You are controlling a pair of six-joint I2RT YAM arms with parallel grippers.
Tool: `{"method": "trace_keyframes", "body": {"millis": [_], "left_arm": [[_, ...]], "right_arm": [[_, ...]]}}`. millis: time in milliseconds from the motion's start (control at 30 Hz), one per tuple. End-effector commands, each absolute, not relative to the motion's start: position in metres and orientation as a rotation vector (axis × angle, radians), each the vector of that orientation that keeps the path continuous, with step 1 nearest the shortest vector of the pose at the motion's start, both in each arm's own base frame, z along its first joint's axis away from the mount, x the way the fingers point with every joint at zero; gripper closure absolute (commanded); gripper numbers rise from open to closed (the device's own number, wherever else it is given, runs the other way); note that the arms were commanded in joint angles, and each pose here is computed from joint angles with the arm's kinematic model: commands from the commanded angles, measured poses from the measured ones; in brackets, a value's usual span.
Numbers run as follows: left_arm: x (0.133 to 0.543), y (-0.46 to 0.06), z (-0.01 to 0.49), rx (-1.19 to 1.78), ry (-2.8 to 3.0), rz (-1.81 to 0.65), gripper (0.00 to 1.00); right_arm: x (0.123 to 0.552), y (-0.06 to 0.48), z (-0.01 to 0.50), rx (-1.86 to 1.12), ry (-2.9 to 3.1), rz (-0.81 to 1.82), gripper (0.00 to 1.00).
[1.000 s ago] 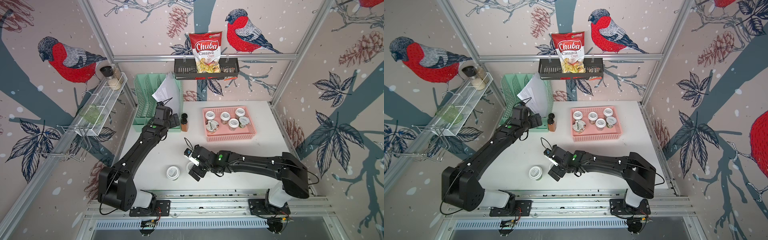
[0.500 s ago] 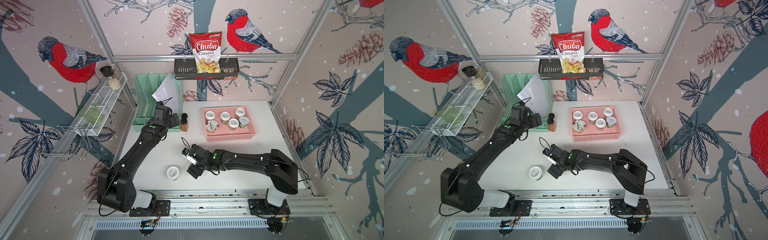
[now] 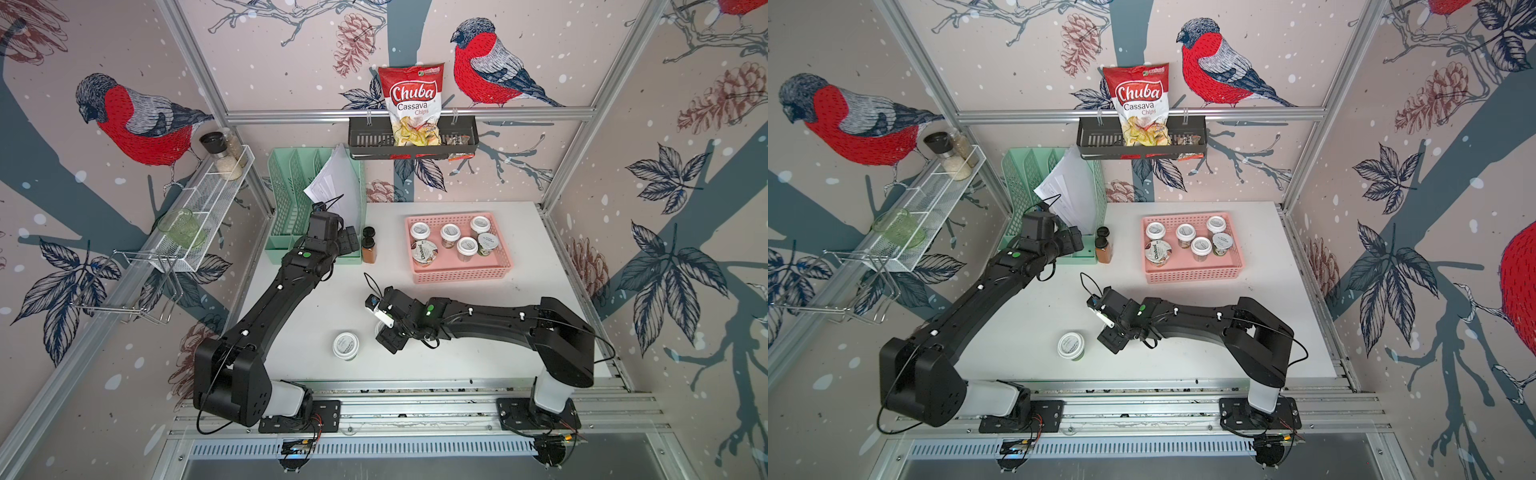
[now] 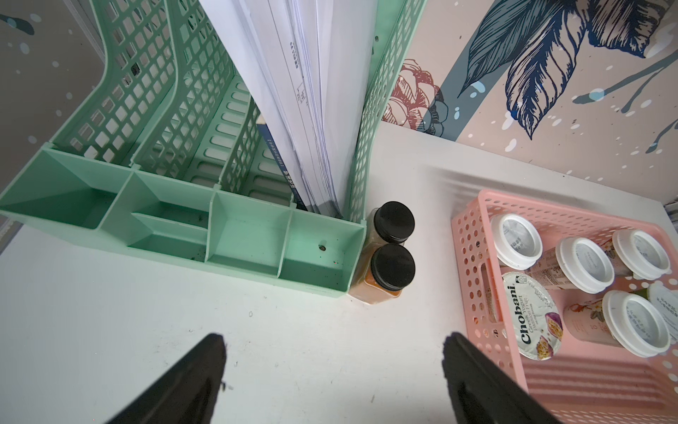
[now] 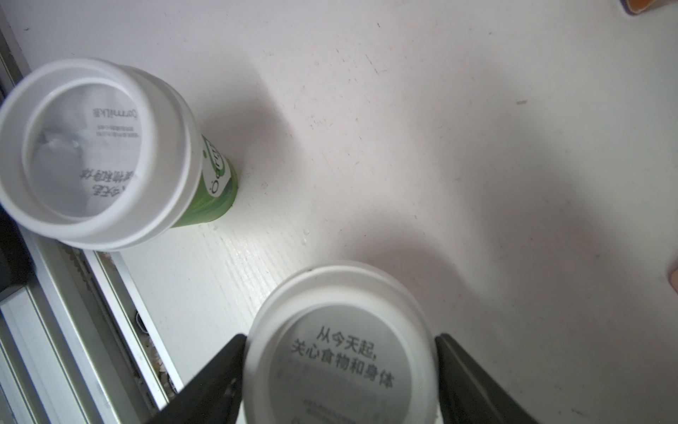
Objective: Put the yogurt in the basket
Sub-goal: Pick up the yogurt from the center of the board.
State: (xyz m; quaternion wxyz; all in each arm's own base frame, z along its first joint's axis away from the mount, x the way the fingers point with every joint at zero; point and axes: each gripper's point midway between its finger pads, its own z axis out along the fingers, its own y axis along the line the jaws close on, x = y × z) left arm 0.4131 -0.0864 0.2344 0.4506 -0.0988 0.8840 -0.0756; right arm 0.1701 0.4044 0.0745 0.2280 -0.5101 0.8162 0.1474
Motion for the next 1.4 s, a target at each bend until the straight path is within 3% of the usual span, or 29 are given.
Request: {"method": "trace_keyframes", "body": {"millis": [0, 200, 933, 1367], "left_arm": [[0.414, -0.088, 0.24, -0.221, 2.169, -0.189, 0.04], [0.415, -0.087, 0.24, -0.221, 2.169, -0.187, 0.04], [0.413, -0.086, 0.245, -0.222, 2.157, -0.181, 0.04], [0.412, -0.088, 0.251, -0.215, 2.14, -0.205, 0.04]], "right_arm": [[0.17, 0.406, 0.071, -1.409, 2.259, 0.405, 0.18], [0.169, 0.406, 0.067, -1.415, 2.267, 0.402, 0.13], [0.181, 0.399, 0.081, -1.368, 2.279, 0.388, 0.21], [0.265, 0.346, 0.138, -1.012, 2.331, 0.257, 0.22]]}}
